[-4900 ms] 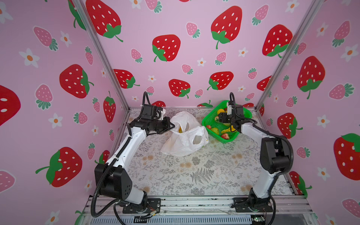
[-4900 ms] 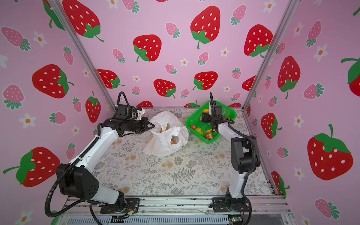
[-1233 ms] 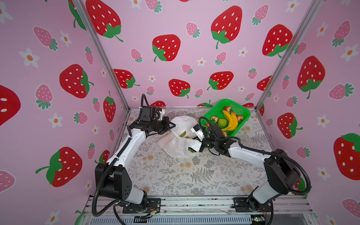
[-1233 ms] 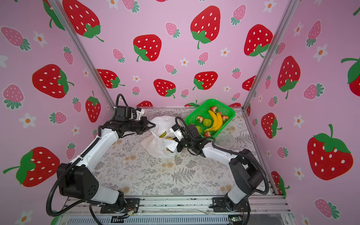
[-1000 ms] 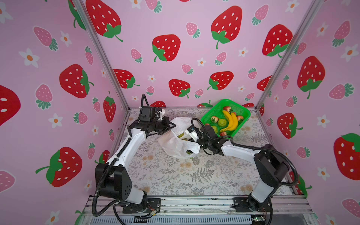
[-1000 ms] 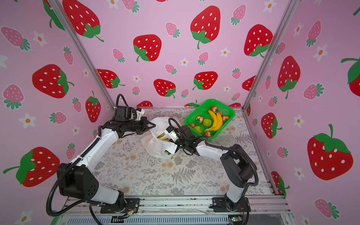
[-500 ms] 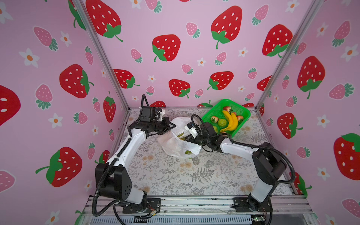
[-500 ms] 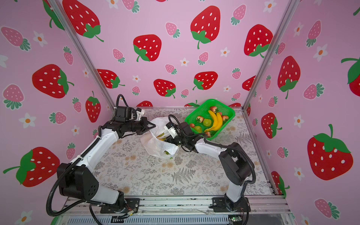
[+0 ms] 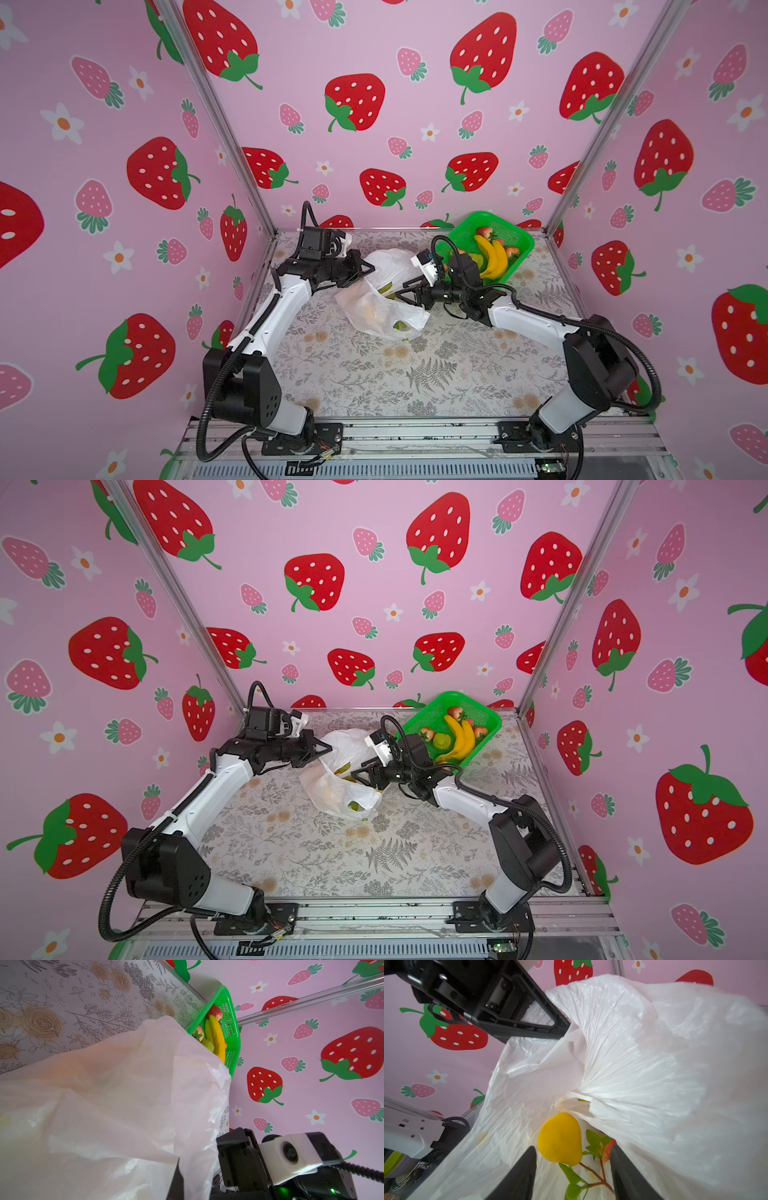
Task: Place the fake fruits into the plastic bag and tie a complex knot
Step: 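Open the right gripper inside the bag and draw it back out, then reach the right gripper into the basket and grasp a green pear, then carry the green pear into the bag held open by the left gripper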
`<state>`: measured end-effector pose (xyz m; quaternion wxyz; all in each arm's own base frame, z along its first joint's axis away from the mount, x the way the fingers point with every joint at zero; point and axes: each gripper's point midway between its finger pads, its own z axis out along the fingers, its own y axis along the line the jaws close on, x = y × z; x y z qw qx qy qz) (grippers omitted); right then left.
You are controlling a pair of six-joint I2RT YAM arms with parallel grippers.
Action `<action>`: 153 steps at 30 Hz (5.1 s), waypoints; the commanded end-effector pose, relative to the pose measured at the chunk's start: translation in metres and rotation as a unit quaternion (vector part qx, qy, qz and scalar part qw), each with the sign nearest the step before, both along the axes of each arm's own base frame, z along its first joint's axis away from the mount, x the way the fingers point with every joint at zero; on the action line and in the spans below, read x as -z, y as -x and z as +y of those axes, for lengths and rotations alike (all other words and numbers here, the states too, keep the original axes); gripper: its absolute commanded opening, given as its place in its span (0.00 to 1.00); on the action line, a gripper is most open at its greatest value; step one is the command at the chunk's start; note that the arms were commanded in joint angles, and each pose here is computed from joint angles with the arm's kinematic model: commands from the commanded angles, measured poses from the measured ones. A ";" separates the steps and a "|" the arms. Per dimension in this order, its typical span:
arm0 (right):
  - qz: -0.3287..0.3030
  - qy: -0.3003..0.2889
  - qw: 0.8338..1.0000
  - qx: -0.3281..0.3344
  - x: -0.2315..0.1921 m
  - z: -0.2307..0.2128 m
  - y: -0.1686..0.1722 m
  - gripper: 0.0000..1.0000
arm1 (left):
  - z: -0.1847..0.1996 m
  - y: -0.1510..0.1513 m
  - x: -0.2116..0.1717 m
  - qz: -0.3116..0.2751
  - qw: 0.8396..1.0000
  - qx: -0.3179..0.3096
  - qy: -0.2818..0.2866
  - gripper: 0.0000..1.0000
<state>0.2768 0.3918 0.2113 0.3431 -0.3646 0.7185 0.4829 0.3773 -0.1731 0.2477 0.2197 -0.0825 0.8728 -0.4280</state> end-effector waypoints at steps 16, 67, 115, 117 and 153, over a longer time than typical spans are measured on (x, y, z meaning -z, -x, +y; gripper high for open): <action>0.052 0.031 0.997 -0.047 0.054 0.068 0.007 0.42 | -0.004 0.005 -0.015 -0.016 1.000 0.008 0.013 0.00; -0.024 0.342 0.833 0.434 0.107 -0.239 -0.267 0.89 | -0.004 0.006 -0.016 -0.019 1.000 0.008 0.015 0.00; -0.083 0.101 0.934 0.333 -0.033 -0.179 -0.184 0.52 | -0.007 0.004 -0.010 -0.006 1.000 0.008 0.023 0.00; -0.086 0.058 0.956 0.274 -0.046 -0.155 -0.152 0.52 | -0.007 0.004 -0.010 -0.006 1.000 0.008 0.024 0.00; -0.050 0.040 0.986 -0.155 0.075 0.050 0.060 0.59 | -0.009 0.006 -0.011 -0.007 1.000 0.010 0.027 0.00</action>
